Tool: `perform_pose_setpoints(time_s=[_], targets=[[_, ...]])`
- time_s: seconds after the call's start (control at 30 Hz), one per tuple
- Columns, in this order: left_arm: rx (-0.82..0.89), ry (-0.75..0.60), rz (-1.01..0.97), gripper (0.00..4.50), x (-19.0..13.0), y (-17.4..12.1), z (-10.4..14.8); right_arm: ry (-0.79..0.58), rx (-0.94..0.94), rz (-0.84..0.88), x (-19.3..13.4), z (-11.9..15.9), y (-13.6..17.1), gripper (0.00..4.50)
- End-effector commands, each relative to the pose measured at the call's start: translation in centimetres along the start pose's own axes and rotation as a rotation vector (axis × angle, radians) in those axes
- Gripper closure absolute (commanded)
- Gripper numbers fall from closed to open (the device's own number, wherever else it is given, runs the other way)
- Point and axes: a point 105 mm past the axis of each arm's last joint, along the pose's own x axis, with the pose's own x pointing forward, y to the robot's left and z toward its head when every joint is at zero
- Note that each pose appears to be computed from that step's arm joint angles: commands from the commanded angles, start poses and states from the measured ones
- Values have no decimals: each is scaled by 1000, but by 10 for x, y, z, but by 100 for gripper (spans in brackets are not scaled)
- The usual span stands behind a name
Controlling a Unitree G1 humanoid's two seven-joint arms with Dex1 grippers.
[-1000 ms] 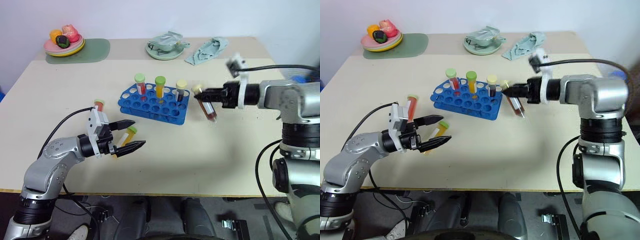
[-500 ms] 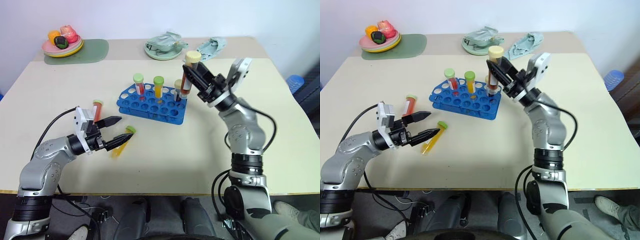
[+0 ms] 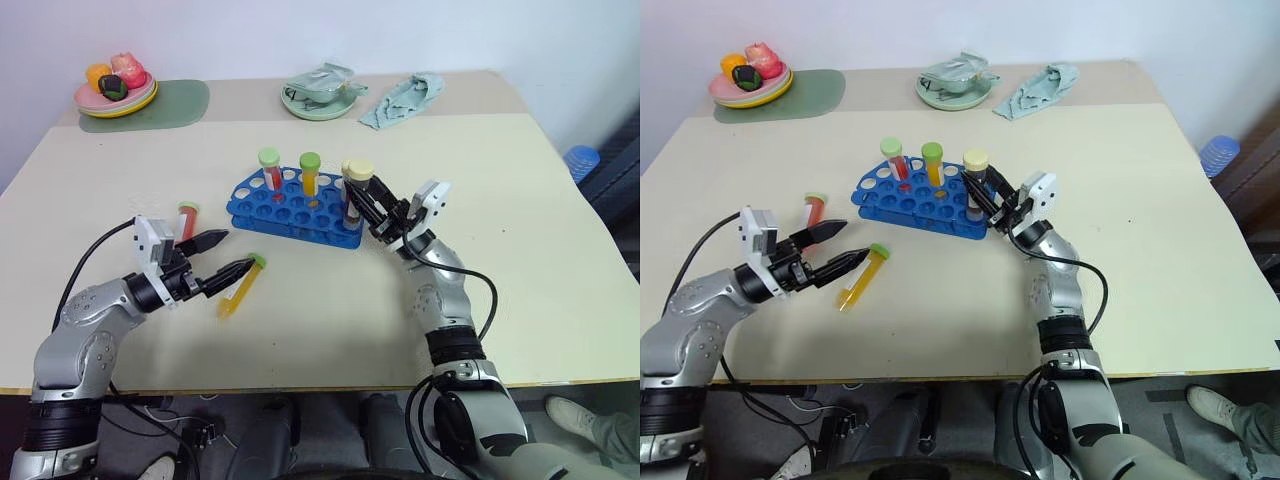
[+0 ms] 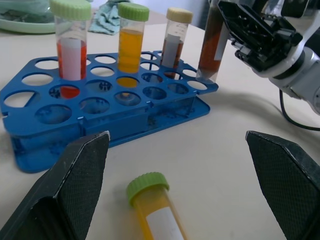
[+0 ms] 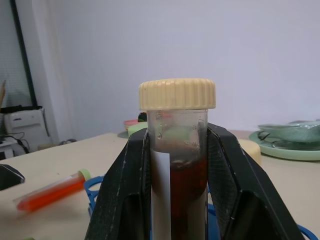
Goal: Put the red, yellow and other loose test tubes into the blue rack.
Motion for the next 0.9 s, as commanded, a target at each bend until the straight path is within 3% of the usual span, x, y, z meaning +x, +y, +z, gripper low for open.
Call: perform_pose_setpoints(time_s=[0.03, 0.4, 0.9], targets=[[56, -37, 14, 0, -6, 1, 16, -51, -20, 22, 10, 8, 4, 327], [50, -35, 12, 0, -8, -4, 15, -46, 15, 42, 13, -5, 14, 327], [64, -17, -185, 0, -9, -31, 16, -25, 23, 52, 8, -15, 23, 327]])
